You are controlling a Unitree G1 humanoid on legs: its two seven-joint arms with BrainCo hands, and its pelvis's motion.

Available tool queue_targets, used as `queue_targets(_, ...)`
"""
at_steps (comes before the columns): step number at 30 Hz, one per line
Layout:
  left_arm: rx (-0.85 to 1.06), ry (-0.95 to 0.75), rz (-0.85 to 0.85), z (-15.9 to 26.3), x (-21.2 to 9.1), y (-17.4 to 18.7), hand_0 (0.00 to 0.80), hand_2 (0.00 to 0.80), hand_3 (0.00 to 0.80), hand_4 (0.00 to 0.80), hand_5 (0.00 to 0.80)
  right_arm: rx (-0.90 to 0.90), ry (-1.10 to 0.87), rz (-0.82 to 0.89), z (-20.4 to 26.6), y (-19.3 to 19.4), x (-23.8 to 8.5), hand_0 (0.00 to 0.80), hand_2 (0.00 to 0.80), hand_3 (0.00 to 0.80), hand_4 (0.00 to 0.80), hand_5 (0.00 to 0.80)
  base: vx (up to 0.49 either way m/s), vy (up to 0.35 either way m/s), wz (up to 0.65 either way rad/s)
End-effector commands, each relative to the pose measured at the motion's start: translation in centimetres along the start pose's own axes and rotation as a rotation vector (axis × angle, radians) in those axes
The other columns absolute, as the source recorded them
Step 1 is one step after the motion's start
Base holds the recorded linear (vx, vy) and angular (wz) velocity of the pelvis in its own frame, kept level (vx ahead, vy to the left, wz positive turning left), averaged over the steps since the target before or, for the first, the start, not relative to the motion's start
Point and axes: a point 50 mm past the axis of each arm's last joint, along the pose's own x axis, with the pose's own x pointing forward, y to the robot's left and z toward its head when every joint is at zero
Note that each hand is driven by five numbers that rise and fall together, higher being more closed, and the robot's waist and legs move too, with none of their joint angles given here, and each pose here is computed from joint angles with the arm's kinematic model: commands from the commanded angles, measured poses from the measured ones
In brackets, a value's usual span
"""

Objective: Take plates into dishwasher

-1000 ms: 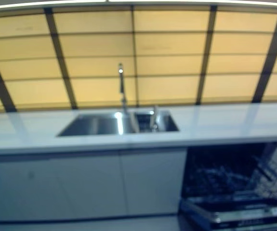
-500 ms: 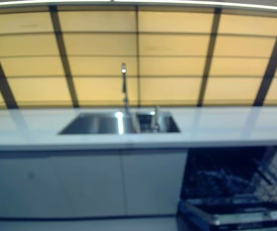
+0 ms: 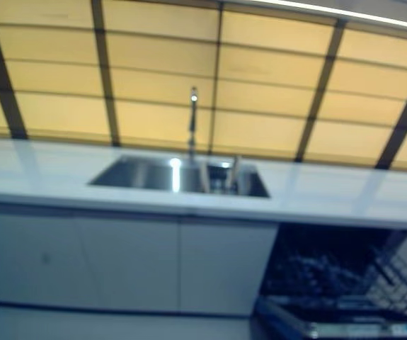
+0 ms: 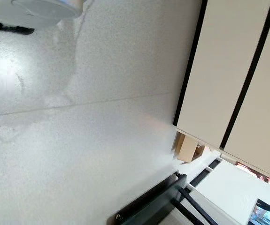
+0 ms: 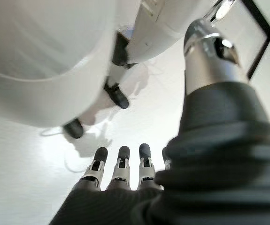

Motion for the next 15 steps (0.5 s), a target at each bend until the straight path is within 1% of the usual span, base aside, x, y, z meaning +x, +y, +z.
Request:
queue_targets(1,-0.031,-0.06,0.016,3.0,-0.1,-0.2,0.0,0.0,0.0,0.0,0.0,0.066,0.007,-0.086,1.0,-1.2,0.0,0.0,0.0,0.0,0.0,0.0,0.017,0.001,0.4)
queue_targets(2,-0.04,-0.063,0.016,3.0,-0.1,-0.4,0.0,0.0,0.0,0.0,0.0,0.079,0.022,-0.095,0.6,-1.2,0.0,0.0,0.0,0.0,0.0,0.0,0.093,0.051,0.37)
queue_targets(3,-0.096,-0.07,0.014,2.9,0.0,-1.1,0.0,0.0,0.0,0.0,0.0,0.161,0.153,-0.171,-2.3,-1.1,-0.1,0.0,0.0,0.0,0.0,0.0,0.172,0.083,0.35)
queue_targets(6,-0.139,-0.049,0.01,2.3,0.0,-1.9,0.0,0.0,0.0,0.0,0.0,0.283,0.281,-0.235,-4.9,-0.6,-0.4,0.0,0.0,0.0,0.0,0.0,0.362,0.129,-0.15)
queue_targets(7,-0.165,-0.03,0.002,1.8,0.0,-2.3,0.0,0.0,0.0,0.0,0.0,0.364,0.336,-0.244,-6.1,0.1,-0.5,0.0,0.0,0.0,0.0,0.0,0.408,0.106,-0.2)
queue_targets(10,-0.235,-0.001,-0.013,0.8,0.0,-2.9,0.0,0.0,0.0,0.0,0.0,0.385,0.394,-0.246,-7.5,0.9,-0.7,0.0,0.0,0.0,0.0,0.0,0.367,0.087,-0.14)
queue_targets(13,-0.276,0.005,-0.019,0.5,0.0,-3.3,0.0,0.0,0.0,0.0,0.0,0.411,0.466,-0.25,-9.2,1.6,-1.1,0.0,0.0,0.0,0.0,0.0,0.419,0.148,-0.47)
queue_targets(15,-0.289,0.005,-0.015,0.5,0.1,-2.9,0.0,0.0,0.0,0.0,0.0,0.445,0.495,-0.249,-9.7,2.0,-1.2,0.0,0.0,0.0,0.0,0.0,0.493,0.146,-0.79)
